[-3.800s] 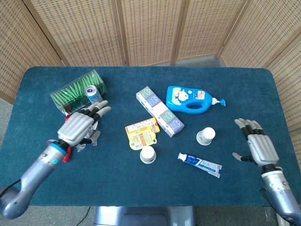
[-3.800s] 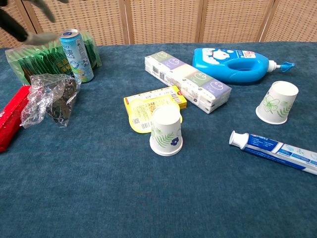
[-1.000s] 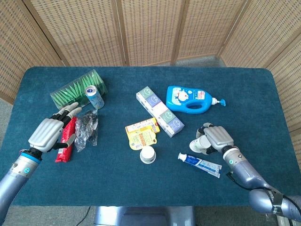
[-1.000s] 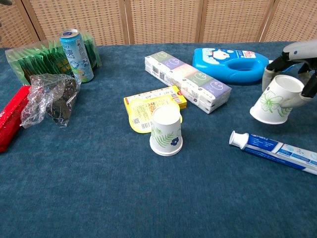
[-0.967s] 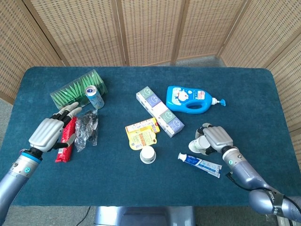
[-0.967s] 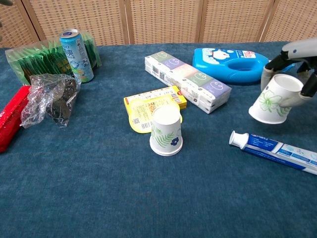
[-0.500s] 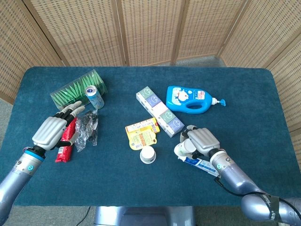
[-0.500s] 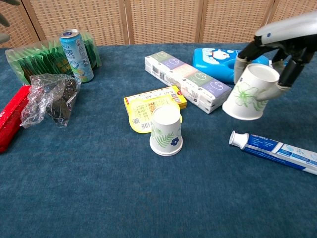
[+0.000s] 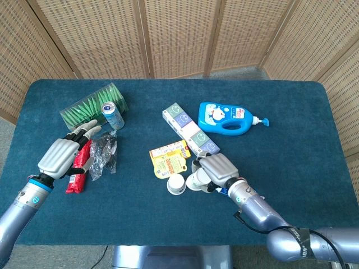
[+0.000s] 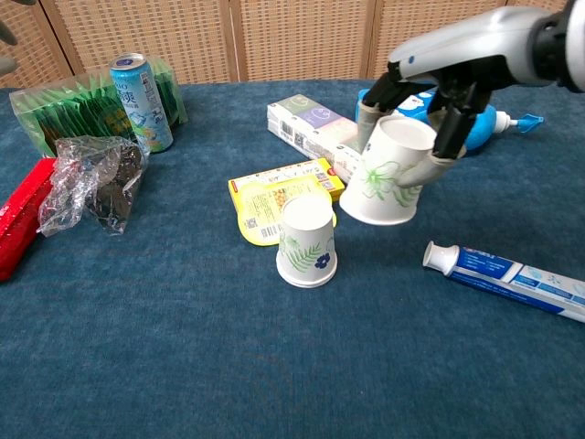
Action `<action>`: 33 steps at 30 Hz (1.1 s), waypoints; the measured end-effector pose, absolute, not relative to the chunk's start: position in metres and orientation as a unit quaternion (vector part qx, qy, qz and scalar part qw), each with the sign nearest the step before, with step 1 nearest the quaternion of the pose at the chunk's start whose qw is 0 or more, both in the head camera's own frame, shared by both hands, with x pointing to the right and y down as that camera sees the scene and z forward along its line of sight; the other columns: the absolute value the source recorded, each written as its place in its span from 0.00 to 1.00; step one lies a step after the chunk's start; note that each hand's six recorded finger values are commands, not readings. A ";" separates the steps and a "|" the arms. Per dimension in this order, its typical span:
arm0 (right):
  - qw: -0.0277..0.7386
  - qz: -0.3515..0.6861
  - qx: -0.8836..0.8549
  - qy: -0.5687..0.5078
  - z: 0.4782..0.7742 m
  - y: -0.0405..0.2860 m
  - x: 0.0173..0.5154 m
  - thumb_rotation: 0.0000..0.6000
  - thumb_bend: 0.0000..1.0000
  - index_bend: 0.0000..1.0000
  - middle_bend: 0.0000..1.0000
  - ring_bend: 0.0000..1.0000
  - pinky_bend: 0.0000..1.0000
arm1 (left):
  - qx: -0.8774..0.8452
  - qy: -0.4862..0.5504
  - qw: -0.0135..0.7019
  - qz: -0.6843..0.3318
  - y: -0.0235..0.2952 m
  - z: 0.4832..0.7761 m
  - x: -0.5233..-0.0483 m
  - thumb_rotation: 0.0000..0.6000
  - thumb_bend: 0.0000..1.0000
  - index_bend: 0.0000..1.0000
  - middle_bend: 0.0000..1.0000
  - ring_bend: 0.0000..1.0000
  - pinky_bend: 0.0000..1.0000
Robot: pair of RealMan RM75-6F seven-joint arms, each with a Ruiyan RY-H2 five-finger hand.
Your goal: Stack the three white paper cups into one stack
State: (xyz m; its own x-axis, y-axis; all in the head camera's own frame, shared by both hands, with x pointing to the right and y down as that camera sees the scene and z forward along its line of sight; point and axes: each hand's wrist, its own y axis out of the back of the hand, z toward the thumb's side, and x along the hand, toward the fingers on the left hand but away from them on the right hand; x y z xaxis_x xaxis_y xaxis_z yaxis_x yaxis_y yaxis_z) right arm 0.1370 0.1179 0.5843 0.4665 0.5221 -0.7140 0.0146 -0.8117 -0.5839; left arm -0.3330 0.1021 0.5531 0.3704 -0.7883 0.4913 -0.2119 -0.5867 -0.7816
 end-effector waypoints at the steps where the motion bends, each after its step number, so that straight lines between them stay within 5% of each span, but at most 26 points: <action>1: 0.260 0.488 -0.817 -0.164 0.584 0.118 0.134 1.00 0.31 0.38 0.35 0.14 0.64 | -0.765 0.327 0.316 -0.456 0.102 0.553 -0.333 1.00 0.51 0.05 0.00 0.00 0.23; 33: 0.264 0.486 -0.820 -0.150 0.599 0.125 0.079 1.00 0.30 0.37 0.34 0.14 0.62 | -0.768 0.332 0.307 -0.453 0.106 0.555 -0.342 1.00 0.51 0.05 0.00 0.00 0.23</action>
